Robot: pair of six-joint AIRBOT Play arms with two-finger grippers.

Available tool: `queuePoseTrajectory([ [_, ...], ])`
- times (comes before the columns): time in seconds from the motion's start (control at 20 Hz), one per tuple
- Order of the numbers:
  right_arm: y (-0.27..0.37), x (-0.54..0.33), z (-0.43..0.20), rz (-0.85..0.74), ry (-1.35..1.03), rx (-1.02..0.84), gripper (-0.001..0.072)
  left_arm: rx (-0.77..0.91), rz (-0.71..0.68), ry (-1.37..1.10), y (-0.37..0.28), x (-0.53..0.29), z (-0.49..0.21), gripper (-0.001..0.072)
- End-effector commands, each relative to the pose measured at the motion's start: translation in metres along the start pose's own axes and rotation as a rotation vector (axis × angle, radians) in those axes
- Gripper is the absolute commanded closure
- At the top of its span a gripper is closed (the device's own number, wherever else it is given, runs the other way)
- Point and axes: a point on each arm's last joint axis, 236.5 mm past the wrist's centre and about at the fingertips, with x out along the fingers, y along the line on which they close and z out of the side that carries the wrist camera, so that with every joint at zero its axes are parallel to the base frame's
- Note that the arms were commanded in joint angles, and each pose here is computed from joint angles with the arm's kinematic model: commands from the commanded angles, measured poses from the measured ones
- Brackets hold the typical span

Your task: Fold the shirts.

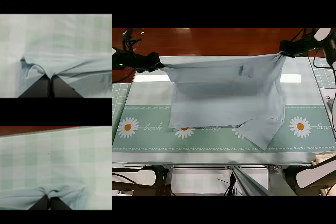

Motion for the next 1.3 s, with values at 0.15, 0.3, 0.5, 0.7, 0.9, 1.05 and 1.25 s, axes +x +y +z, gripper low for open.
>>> queuePoseTrajectory([
  [0.15, -0.021, 0.028, -0.015, -0.052, 0.051, 0.006, 0.0683, -0.058, -0.023, -0.066, -0.001, 0.053, 0.009, 0.0679],
  [0.3, -0.027, 0.027, -0.019, -0.059, 0.067, 0.015, 0.0683, -0.052, -0.016, -0.081, -0.004, 0.071, 0.008, 0.0679],
  [0.5, -0.026, 0.023, -0.045, -0.063, 0.181, 0.025, 0.0682, -0.026, -0.007, -0.035, -0.005, 0.076, -0.004, 0.0680],
  [0.7, -0.027, 0.008, -0.092, -0.066, 0.387, -0.006, 0.0682, -0.020, -0.013, 0.092, 0.001, 0.056, -0.029, 0.0679],
  [0.9, -0.028, -0.003, -0.118, -0.071, 0.509, 0.005, 0.0682, -0.028, -0.011, 0.276, 0.013, 0.054, -0.072, 0.0680],
  [1.05, -0.020, -0.001, -0.115, -0.044, 0.494, 0.027, 0.0650, -0.044, -0.022, 0.339, 0.016, 0.062, -0.088, 0.0637],
  [1.25, -0.019, -0.018, -0.128, -0.021, 0.565, -0.048, 0.0315, -0.042, -0.030, 0.330, 0.016, 0.038, -0.075, 0.0305],
])
